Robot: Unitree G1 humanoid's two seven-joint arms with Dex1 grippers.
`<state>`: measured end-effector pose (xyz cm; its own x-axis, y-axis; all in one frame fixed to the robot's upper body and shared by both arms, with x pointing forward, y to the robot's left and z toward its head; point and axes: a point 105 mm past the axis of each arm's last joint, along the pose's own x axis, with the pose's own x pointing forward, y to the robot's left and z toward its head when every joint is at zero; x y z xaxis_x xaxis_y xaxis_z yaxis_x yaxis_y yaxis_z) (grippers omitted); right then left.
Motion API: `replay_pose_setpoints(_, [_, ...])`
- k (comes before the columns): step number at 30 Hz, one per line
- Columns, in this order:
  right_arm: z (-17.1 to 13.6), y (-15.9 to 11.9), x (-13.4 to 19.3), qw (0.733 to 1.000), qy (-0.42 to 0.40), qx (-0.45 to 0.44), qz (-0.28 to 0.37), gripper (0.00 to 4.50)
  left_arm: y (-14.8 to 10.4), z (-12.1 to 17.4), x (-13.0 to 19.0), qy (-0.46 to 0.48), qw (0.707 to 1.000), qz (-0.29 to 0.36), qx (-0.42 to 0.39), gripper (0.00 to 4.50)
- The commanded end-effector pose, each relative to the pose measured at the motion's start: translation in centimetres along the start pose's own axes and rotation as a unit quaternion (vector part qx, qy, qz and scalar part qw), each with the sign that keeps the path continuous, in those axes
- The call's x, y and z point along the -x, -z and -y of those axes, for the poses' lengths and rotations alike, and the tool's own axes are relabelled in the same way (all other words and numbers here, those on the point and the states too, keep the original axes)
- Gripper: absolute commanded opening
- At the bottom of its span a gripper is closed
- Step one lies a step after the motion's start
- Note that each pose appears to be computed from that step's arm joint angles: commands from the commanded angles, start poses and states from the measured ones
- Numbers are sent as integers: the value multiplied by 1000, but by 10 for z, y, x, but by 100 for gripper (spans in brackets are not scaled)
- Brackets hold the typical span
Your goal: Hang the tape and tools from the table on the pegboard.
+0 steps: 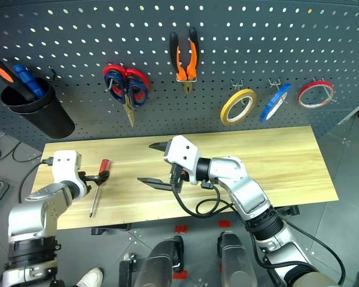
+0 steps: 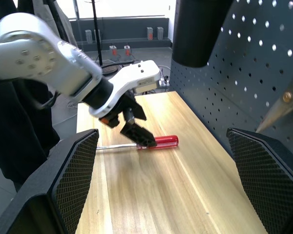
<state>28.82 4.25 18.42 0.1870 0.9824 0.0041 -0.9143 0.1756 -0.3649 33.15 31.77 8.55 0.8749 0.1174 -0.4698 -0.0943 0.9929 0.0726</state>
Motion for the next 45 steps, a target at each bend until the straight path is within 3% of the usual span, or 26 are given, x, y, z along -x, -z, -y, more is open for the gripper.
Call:
replay_pose_setpoints(1, [3,-10,-3,1000,8,1,17,450,-2,-10,-6,-2,1000,-7,-8,449])
replay_pose_setpoints(7, [1,-11,-3,1000,15,1,17,450,3,-9,-21,28,999,-37,-18,449])
replay_pose_setpoints(12, [1,-11,-2,1000,18,3,14,450,-7,-3,-30,44,998,-41,-33,449])
replay_pose_setpoints(15, [2,-11,-2,1000,18,2,14,450,-16,-2,-33,50,997,-38,-42,389])
replay_pose_setpoints(25, [6,-12,-2,1000,22,4,16,450,-24,-2,-36,50,997,-36,-50,93])
replay_pose_setpoints(31, [8,-11,-3,999,26,4,17,450,-20,-3,-33,51,997,-39,-51,93])
replay_pose_setpoints(35, [9,-11,0,999,25,4,22,450,-21,17,-21,76,990,-11,-117,93])
replay_pose_setpoints(40, [10,-13,25,999,20,-9,41,450,-20,66,13,111,954,66,-270,93])
replay_pose_setpoints(45, [11,-22,58,996,37,-38,68,450,-37,101,54,78,942,168,-281,93])
